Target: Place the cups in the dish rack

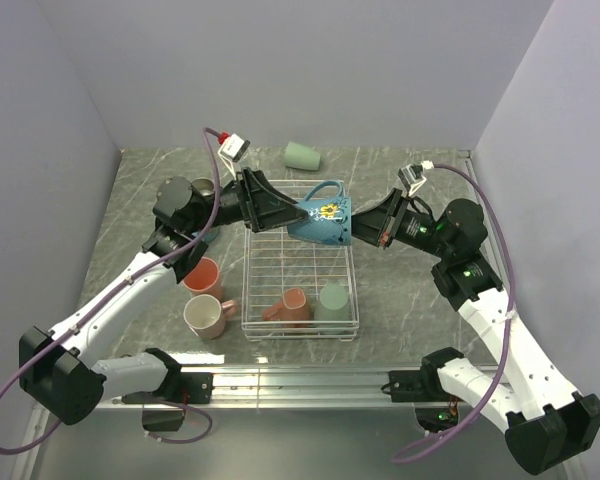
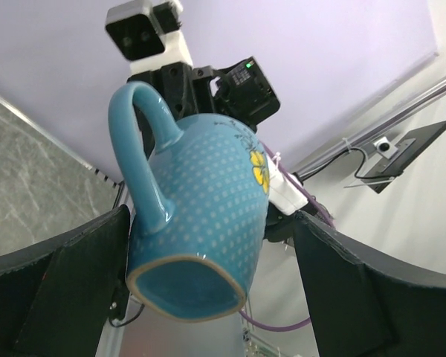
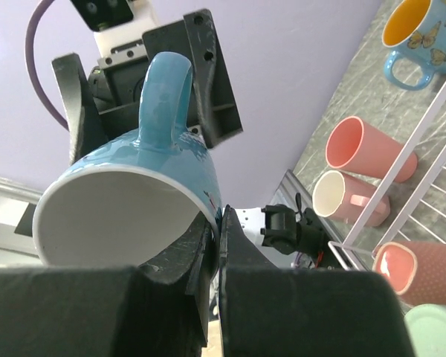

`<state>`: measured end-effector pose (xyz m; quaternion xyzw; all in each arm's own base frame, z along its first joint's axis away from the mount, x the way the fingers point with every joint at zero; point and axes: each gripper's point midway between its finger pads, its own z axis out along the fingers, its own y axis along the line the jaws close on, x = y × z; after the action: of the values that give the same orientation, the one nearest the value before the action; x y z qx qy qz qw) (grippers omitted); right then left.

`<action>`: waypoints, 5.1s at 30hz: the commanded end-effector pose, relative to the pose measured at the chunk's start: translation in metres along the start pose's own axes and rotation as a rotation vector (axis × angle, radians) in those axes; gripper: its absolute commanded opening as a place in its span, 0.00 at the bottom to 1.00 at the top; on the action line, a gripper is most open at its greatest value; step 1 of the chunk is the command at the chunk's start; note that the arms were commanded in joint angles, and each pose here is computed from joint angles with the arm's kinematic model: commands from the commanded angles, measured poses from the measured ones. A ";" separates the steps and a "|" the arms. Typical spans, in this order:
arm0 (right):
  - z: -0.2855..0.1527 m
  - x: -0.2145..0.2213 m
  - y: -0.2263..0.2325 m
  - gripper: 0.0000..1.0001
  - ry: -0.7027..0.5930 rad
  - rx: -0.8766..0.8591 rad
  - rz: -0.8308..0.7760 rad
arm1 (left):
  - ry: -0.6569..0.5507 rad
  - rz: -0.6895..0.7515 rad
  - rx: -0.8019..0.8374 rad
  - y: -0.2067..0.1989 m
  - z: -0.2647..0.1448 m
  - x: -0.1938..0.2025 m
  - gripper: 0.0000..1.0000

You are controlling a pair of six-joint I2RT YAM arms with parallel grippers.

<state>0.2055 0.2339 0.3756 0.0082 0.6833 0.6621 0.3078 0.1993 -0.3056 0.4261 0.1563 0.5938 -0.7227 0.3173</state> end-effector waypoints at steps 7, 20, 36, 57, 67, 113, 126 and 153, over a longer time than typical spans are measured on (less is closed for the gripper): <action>0.001 -0.017 0.038 0.00 -0.054 -0.098 -0.102 | 0.032 0.060 0.020 -0.016 -0.004 0.005 0.93; 0.003 -0.007 -0.001 0.00 -0.042 -0.004 -0.073 | 0.001 0.092 0.076 -0.030 0.004 -0.012 0.00; -0.059 0.022 -0.082 0.57 -0.066 0.477 -0.165 | 0.083 0.234 -0.585 0.088 -0.043 -0.041 0.00; -0.077 0.033 -0.096 0.57 -0.052 0.554 -0.193 | 0.237 0.295 -1.105 0.205 -0.087 0.045 0.00; -0.071 0.038 -0.103 0.56 -0.035 0.535 -0.154 | 0.213 0.323 -1.166 0.216 -0.106 0.066 0.00; -0.089 0.057 -0.119 0.55 -0.040 0.558 -0.178 | 0.350 0.232 -1.081 0.156 -0.119 0.107 0.92; -0.097 0.059 -0.102 0.54 -0.065 0.517 -0.227 | 0.169 0.444 -1.107 0.131 -0.072 -0.019 0.99; -0.092 -0.003 -0.131 0.54 0.041 0.911 -0.256 | -0.221 0.011 -0.542 0.442 -0.053 -0.231 0.99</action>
<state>0.2090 0.1374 0.2390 0.0552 0.9089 0.2649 0.3174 0.6581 -0.2174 0.1600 -0.0761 0.7745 -0.4964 0.3846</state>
